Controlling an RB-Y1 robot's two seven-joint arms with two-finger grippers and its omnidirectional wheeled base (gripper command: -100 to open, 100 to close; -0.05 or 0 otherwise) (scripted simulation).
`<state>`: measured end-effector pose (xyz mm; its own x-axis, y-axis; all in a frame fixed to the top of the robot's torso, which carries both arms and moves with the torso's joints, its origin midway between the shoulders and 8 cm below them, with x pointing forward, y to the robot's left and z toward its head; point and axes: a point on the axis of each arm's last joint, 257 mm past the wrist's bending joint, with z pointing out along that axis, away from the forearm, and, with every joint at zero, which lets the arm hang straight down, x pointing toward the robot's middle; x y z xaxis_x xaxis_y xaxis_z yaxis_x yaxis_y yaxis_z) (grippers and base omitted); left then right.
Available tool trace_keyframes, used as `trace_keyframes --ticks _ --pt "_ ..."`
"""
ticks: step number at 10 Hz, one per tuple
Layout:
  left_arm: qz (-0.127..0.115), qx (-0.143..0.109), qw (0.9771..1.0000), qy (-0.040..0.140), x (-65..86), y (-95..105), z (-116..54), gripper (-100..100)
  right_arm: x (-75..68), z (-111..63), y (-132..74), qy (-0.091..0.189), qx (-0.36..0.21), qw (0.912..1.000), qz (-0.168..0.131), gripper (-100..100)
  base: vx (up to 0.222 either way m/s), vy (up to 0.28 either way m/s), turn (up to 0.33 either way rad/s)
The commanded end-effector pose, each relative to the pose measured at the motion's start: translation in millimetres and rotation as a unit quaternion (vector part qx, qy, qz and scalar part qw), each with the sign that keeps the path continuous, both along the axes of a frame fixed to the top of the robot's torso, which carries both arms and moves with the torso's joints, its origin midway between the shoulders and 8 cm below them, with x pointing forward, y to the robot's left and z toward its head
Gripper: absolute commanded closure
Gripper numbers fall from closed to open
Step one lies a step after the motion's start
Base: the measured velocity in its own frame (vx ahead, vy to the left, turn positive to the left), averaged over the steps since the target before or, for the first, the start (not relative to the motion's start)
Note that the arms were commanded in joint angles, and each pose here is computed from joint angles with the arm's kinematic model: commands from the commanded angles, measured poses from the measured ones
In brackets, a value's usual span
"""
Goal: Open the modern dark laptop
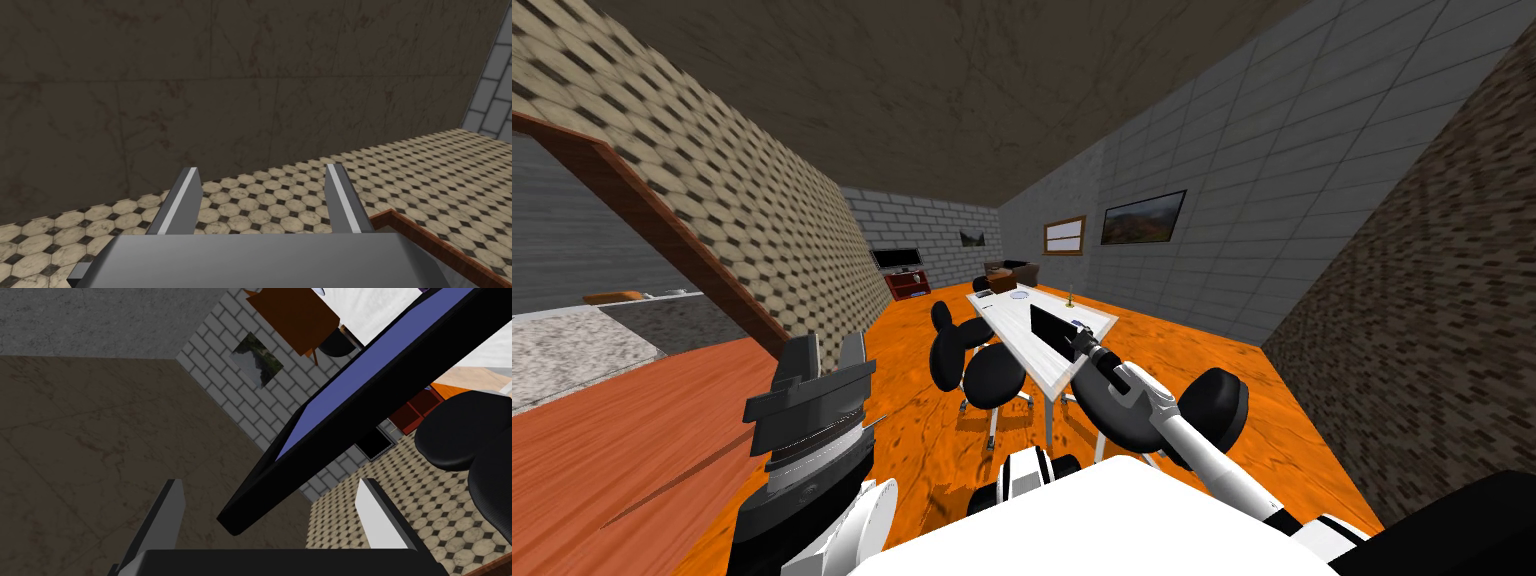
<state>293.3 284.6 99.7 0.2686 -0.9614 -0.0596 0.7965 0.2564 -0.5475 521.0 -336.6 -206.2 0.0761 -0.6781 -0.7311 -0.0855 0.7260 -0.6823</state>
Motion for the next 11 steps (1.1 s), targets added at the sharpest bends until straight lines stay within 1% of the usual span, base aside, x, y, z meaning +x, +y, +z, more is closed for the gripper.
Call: trace_keyframes --ticks 1,7,8,11 --pt "0.000 0.000 1.0000 0.000 0.0 0.0 0.0 0 1.2 0.2 -2.0 0.001 0.001 1.0000 -0.004 -100 -0.001 -0.006 0.020" --pt "0.000 0.000 1.0000 0.000 0.0 0.0 0.0 0 3.9 -0.7 -6.5 0.005 -0.001 0.9999 -0.011 -100 0.000 -0.005 0.030" --pt "0.000 0.000 1.0000 0.000 0.0 0.0 0.0 0 3.1 -0.3 -5.2 0.003 0.000 1.0000 -0.009 100 0.001 0.003 -0.050" --pt "0.000 0.000 1.0000 0.000 0.0 0.0 0.0 0 1.2 0.4 -2.2 0.001 0.005 1.0000 -0.004 100 0.002 0.009 -0.035"
